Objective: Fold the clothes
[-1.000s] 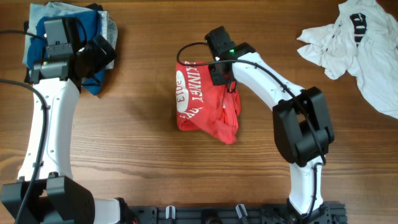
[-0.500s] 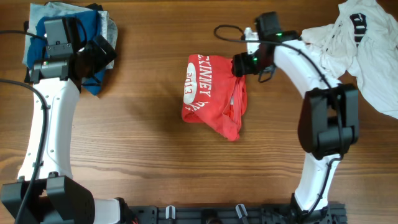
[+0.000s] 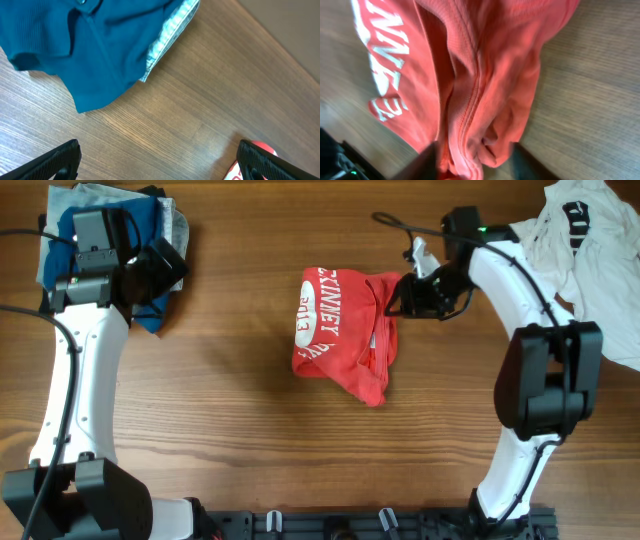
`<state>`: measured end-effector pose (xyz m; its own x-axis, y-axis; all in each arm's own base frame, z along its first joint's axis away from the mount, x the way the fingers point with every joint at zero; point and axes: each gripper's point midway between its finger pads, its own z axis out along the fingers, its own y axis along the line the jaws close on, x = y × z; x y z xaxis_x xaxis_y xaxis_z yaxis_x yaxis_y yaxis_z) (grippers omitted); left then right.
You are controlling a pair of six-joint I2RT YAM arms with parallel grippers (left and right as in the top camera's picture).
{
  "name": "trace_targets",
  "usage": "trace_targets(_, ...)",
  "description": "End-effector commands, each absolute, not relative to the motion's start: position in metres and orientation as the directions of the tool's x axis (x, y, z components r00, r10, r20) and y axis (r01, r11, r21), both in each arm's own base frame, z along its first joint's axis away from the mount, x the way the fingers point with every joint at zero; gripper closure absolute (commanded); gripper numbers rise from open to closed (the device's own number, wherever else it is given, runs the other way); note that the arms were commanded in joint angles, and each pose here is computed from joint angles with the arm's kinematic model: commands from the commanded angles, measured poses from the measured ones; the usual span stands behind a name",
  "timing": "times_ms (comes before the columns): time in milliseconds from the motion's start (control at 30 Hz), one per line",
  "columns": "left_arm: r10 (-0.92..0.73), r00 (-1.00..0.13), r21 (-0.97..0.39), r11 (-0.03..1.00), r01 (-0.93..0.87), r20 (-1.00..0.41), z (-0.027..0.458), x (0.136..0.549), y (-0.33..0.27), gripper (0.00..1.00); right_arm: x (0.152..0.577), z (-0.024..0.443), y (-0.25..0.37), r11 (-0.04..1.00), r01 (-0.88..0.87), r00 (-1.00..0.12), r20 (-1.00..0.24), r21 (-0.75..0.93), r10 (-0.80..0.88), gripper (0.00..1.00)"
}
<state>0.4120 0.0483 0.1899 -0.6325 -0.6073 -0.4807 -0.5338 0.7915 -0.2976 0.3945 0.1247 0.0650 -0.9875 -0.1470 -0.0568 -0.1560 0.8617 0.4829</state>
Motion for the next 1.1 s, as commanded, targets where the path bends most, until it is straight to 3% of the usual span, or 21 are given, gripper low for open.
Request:
trace_targets(0,-0.599,-0.646,-0.27,0.797,-0.54,-0.474,0.183,0.41,0.052,0.0,0.379,0.045,0.121,0.933,-0.117,-0.992,-0.003,0.341,-0.123,0.96)
trace_targets(200,-0.599,-0.652,-0.264,0.797,-0.544,-0.464,0.182,0.408,0.052,0.0,0.364,-0.005,0.132,0.963,-0.066,-0.998,-0.003,0.261,-0.068,0.96)
trace_targets(400,-0.599,-0.651,-0.266,0.797,-0.543,-0.467,0.182,0.408,0.052,0.0,0.377,-0.019,0.188,0.933,-0.219,-0.969,-0.174,0.284,-0.175,0.96)
trace_targets(633,-0.599,-0.651,-0.266,0.797,-0.543,-0.466,0.182,0.408,0.052,0.0,0.402,0.002,0.251,0.87,-0.381,-0.887,-0.388,0.314,-0.249,0.96)
trace_targets(933,-0.595,-0.679,-0.323,0.804,-0.5,-0.431,0.182,0.41,0.035,0.0,0.431,0.075,0.272,0.786,-0.484,-0.83,-0.488,0.385,-0.271,0.96)
trace_targets(1000,-0.575,-0.702,-0.337,0.817,-0.467,-0.42,0.182,0.41,0.019,0.0,0.445,0.108,0.257,0.806,-0.446,-0.834,-0.507,0.39,-0.216,0.76)
trace_targets(1067,-0.542,-0.728,-0.336,0.838,-0.43,-0.42,0.181,0.411,0.001,0.0,0.457,0.138,0.237,0.828,-0.399,-0.836,-0.527,0.395,-0.153,0.42)
